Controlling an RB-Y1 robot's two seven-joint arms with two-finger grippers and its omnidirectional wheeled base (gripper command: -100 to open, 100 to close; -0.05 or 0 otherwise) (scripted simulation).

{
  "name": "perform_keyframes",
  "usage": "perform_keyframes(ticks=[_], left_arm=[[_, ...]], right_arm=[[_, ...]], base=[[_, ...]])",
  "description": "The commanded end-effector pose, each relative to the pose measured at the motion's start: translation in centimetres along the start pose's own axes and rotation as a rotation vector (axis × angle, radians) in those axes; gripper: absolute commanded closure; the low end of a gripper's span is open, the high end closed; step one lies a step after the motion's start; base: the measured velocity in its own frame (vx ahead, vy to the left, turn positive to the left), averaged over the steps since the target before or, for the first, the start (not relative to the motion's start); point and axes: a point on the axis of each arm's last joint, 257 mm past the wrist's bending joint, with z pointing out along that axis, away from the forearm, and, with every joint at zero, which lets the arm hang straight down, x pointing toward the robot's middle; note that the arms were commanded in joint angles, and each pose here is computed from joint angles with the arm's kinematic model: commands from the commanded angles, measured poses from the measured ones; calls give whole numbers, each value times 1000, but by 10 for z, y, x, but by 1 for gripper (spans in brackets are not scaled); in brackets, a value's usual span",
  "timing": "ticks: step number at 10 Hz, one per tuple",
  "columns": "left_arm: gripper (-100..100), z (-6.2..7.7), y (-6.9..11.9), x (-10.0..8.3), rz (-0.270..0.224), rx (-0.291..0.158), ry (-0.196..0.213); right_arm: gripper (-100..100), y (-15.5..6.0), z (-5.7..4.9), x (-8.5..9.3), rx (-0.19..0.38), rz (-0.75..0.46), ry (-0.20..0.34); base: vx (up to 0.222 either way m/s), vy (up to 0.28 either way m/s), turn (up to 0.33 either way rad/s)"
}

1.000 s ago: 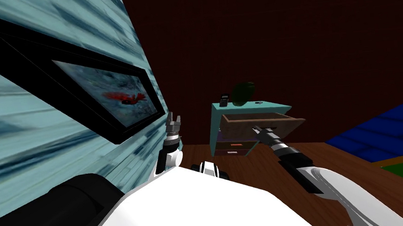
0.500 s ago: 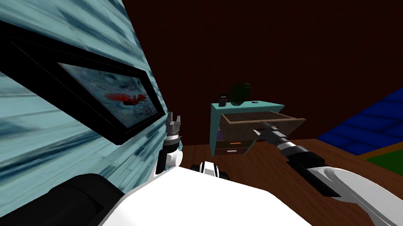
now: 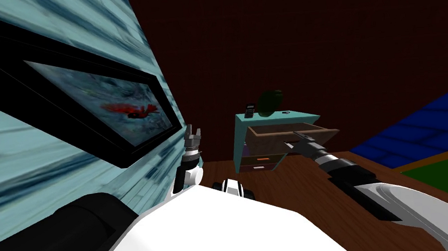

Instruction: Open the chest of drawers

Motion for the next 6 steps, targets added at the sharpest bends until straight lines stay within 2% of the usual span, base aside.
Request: perform_keyframes(ticks=[1, 6], left_arm=[[0, 0, 0, 0, 0, 0, 0], [0, 0, 0, 0, 0, 0, 0]], right_arm=[[0, 1, 0, 1, -2, 3, 1], [0, 6, -2, 2, -12, 6, 5]], base=[[0, 0, 0], [0, 0, 0]])
